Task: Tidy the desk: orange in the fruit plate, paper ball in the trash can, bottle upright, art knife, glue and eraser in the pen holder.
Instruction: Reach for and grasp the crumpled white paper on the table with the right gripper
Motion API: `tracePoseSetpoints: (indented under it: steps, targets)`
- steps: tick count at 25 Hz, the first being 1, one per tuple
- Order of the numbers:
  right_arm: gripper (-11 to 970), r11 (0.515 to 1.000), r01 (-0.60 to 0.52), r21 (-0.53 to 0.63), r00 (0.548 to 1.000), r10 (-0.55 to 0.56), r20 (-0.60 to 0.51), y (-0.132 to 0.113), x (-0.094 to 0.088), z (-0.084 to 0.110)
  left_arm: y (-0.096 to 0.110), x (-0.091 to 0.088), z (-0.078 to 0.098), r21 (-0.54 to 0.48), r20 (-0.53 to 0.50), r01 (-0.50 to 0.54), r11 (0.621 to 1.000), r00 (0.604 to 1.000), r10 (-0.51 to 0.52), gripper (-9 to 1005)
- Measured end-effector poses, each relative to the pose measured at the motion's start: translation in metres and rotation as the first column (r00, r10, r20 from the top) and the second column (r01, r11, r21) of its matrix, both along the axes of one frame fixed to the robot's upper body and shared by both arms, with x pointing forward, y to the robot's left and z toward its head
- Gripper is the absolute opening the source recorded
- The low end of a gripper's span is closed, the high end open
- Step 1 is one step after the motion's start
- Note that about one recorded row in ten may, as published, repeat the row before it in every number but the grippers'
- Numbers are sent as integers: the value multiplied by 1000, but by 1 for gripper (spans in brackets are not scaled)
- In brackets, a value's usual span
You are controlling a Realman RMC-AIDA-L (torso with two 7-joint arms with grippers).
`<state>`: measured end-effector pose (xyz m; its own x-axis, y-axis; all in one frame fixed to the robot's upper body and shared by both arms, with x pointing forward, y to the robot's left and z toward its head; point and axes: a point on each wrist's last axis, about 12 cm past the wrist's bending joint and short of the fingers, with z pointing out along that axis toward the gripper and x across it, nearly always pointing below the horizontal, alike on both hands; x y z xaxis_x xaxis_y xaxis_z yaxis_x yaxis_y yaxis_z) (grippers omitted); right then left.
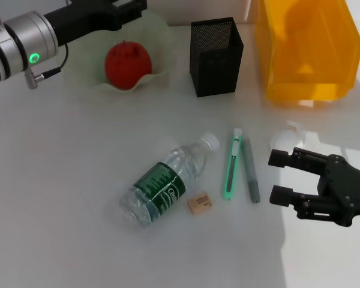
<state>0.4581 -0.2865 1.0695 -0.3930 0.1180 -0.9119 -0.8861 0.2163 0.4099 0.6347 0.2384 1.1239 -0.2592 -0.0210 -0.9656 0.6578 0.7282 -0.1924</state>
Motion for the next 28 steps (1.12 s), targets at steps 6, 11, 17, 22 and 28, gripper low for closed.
tracePoseSetpoints:
  steps: [6,11,17,22,28]
  targets:
    - [818,997,77,-14,997,-77,-19,-30,12,28,33,-48,19,-117,48,277,954,961,-274,786]
    - [818,945,89,-315,980,-139,-141,-57,31,100,58,-74,18,-86,-17,409,908,911,-412,847]
    - [819,618,106,-779,956,-280,-92,-20,58,165,74,-90,-5,-5,-150,407,914,903,-403,846]
    - [818,424,85,-902,956,-288,-45,26,96,155,72,-91,-13,10,-177,387,922,908,-379,845]
    - [818,372,-13,-928,960,-256,-116,60,132,105,71,-92,-17,10,-189,382,924,908,-373,844]
